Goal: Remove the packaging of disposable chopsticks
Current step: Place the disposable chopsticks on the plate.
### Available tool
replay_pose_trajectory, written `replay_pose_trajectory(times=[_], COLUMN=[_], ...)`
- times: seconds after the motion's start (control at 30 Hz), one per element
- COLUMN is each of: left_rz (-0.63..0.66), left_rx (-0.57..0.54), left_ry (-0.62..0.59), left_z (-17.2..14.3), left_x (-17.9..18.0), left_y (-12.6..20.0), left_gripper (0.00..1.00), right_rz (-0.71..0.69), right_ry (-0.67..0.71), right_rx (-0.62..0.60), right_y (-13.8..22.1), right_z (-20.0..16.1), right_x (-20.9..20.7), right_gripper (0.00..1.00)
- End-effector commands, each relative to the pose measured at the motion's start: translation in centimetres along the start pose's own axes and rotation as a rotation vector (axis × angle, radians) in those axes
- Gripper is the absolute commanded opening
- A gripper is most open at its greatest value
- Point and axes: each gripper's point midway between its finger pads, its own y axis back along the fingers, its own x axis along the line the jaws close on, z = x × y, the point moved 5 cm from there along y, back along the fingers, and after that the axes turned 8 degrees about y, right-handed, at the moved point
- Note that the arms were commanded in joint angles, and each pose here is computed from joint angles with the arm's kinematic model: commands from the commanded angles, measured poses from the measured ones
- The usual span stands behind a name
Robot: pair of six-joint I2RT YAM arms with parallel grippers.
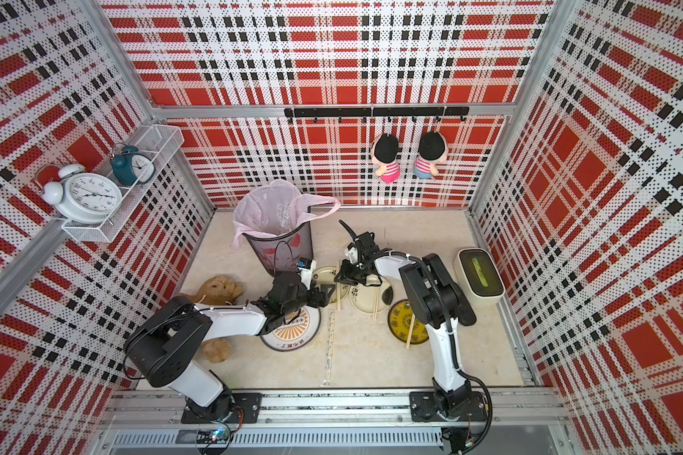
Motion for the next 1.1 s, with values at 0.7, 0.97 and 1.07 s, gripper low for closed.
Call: replay_pose_trajectory(times=[0.7, 0.97, 1.07], left_rz=[-0.028, -0.032, -0.022], left_rx=[-0.031, -0.042, -0.048], left_ry=[-0.007, -0.006, -0.003], left_z=[1.0, 1.2, 1.2], left_x=[-0.5, -0.7, -0.7], left_y=[0.8, 1.2, 1.5], left_gripper=[0.86, 0.86, 0.9], right_rz=[-0.01, -0.02, -0.03], right_ry=[0.049, 0.065, 0.079], right_rx=[-0.038, -0.049, -0.069], right_y=[1.8, 2.8, 3.5], right_z=[0.9, 1.0, 1.1], right_x=[1.1, 1.6, 1.9], right_gripper=[0.37, 0.45, 0.48])
